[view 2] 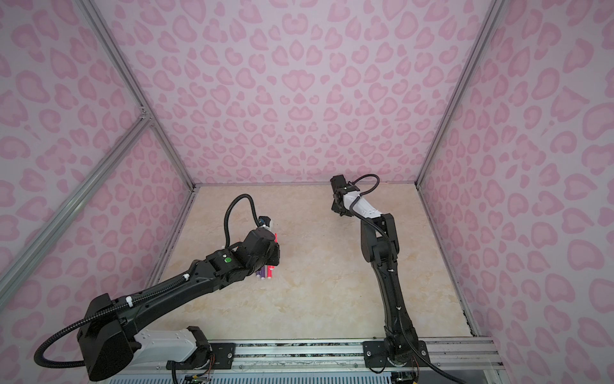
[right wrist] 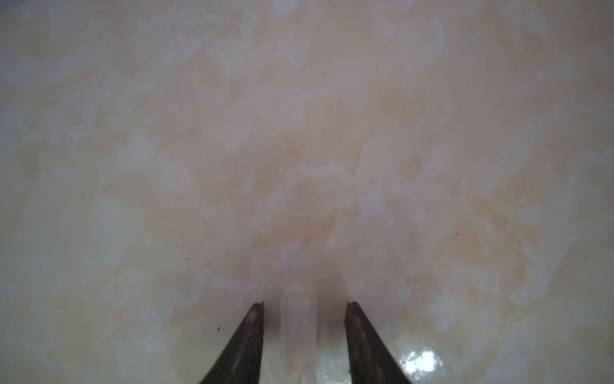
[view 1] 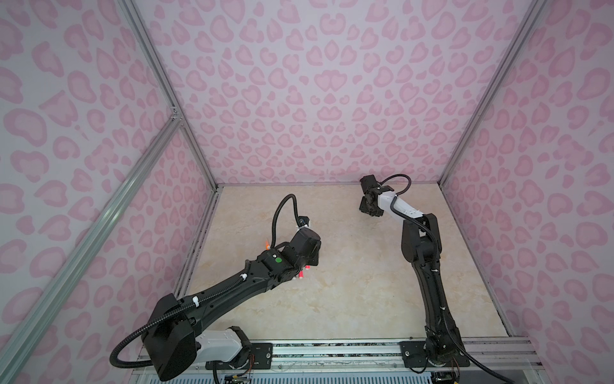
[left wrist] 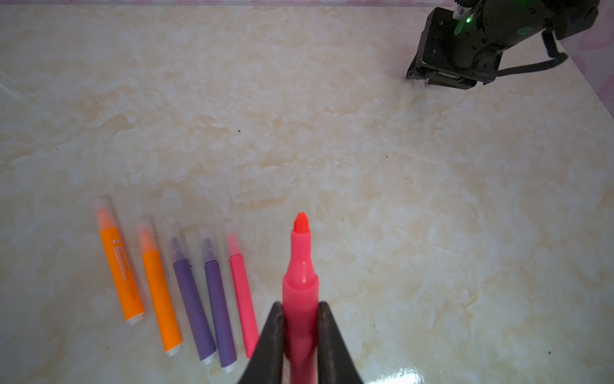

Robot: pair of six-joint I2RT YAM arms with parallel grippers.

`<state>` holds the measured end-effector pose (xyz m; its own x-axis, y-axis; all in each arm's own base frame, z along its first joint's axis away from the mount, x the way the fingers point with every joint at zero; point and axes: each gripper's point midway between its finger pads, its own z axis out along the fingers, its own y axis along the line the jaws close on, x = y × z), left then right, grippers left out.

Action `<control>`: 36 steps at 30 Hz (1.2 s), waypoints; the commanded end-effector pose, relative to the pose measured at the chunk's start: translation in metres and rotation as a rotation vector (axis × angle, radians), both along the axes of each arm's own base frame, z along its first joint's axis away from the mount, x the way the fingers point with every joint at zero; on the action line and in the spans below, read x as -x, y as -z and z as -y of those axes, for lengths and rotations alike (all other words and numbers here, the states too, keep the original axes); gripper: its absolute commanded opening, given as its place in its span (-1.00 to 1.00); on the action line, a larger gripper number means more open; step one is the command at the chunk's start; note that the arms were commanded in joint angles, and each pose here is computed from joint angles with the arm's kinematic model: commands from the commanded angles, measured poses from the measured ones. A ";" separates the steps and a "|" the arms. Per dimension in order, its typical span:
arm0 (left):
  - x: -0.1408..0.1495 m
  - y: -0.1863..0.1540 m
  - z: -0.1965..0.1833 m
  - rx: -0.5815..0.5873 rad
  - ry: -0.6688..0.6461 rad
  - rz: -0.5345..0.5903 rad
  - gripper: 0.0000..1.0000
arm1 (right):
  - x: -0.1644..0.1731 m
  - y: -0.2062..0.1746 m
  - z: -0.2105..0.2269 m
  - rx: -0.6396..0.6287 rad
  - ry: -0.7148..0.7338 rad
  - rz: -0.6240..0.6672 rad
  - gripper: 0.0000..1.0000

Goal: Insert pens into pen caps
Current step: Pick up the pen cap from the top-center of the table.

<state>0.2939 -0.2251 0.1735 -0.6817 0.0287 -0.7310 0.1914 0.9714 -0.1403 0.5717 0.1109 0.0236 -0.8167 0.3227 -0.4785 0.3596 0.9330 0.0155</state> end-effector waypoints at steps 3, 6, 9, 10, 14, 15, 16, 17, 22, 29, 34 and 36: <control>-0.001 -0.008 0.001 0.017 0.001 0.018 -0.94 | 0.008 0.016 -0.001 0.000 -0.019 -0.065 -0.22; -0.001 -0.008 0.001 0.018 0.001 0.018 -0.94 | 0.009 0.018 -0.002 -0.003 -0.023 -0.071 -0.31; -0.001 -0.008 0.001 0.017 0.000 0.019 -0.94 | 0.010 0.020 -0.002 -0.002 -0.026 -0.076 -0.38; -0.001 -0.008 0.001 0.018 0.001 0.019 -0.94 | 0.010 0.020 -0.002 -0.004 -0.024 -0.075 -0.41; -0.001 -0.008 0.001 0.018 0.001 0.018 -0.94 | 0.011 0.018 -0.002 -0.008 -0.024 -0.077 -0.45; -0.001 -0.008 0.001 0.019 0.001 0.018 -0.94 | 0.011 0.018 -0.002 -0.008 -0.025 -0.076 -0.44; -0.001 -0.009 0.001 0.019 0.001 0.019 -0.94 | 0.011 0.017 -0.002 -0.009 -0.023 -0.075 -0.41; -0.001 -0.008 0.001 0.018 0.002 0.019 -0.94 | 0.011 0.016 -0.002 -0.010 -0.024 -0.075 -0.41; -0.001 -0.009 0.001 0.020 0.002 0.019 -0.94 | 0.013 0.013 -0.005 -0.011 -0.032 -0.066 -0.37; 0.000 -0.009 0.001 0.021 0.003 0.019 -0.94 | 0.011 0.016 -0.001 -0.007 -0.025 -0.074 -0.43; 0.000 -0.010 0.001 0.021 0.003 0.020 -0.94 | 0.011 0.020 -0.002 -0.011 -0.032 -0.081 -0.65; 0.000 -0.010 0.000 0.022 0.001 0.022 -0.94 | 0.011 0.021 -0.003 -0.012 -0.032 -0.084 -0.72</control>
<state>0.2933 -0.2245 0.1784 -0.6748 0.0212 -0.7377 0.1930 0.9699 -0.1487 0.5746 0.1146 0.0223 -0.8248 0.3147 -0.4698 0.3409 0.9396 0.0310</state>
